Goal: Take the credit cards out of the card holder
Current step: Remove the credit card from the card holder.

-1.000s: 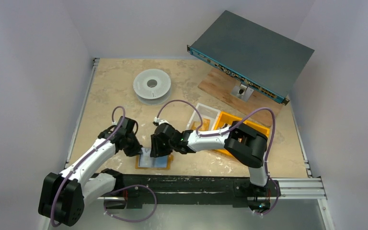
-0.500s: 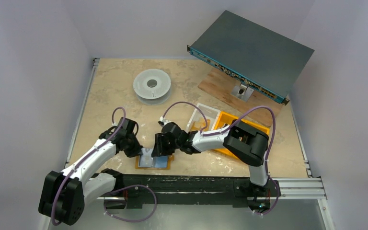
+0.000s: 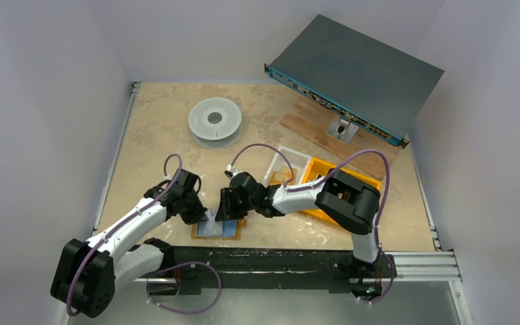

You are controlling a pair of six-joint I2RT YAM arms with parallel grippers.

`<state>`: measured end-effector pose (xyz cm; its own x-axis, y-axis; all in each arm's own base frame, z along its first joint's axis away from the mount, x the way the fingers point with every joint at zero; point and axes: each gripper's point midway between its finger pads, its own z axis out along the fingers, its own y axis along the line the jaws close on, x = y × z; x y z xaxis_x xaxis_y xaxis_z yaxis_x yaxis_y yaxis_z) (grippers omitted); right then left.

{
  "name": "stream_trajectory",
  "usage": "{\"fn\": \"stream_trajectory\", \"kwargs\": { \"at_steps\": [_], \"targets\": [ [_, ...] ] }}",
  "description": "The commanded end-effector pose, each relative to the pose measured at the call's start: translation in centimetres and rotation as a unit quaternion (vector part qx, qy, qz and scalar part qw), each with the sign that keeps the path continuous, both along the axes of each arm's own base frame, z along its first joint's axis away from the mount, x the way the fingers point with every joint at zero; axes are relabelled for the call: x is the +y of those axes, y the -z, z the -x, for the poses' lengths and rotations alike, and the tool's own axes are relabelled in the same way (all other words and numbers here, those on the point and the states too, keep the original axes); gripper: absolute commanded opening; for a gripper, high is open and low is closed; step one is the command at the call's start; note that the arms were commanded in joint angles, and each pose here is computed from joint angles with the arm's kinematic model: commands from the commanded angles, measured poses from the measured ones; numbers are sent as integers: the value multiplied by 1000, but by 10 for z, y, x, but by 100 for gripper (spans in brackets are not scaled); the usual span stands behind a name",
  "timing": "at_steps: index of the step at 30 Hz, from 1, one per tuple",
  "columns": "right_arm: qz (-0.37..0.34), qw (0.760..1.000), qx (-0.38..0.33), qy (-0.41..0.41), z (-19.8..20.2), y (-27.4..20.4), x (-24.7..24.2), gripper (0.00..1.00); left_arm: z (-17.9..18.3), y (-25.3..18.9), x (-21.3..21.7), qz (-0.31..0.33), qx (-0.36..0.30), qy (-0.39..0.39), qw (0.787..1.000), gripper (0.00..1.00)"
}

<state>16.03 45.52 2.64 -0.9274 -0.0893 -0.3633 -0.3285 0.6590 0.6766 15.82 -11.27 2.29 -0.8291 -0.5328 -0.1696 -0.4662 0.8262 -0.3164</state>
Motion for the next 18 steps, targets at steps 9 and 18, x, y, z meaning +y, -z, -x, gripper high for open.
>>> {"fn": "stream_trajectory", "kwargs": {
  "at_steps": [9,18],
  "targets": [
    [-7,1000,23,3,6,6,-26,25,18,7,-4,13,27,-32,999,0],
    [-34,999,28,-2,13,-8,-31,28,25,10,-2,10,33,-54,998,0]
  ]
}}
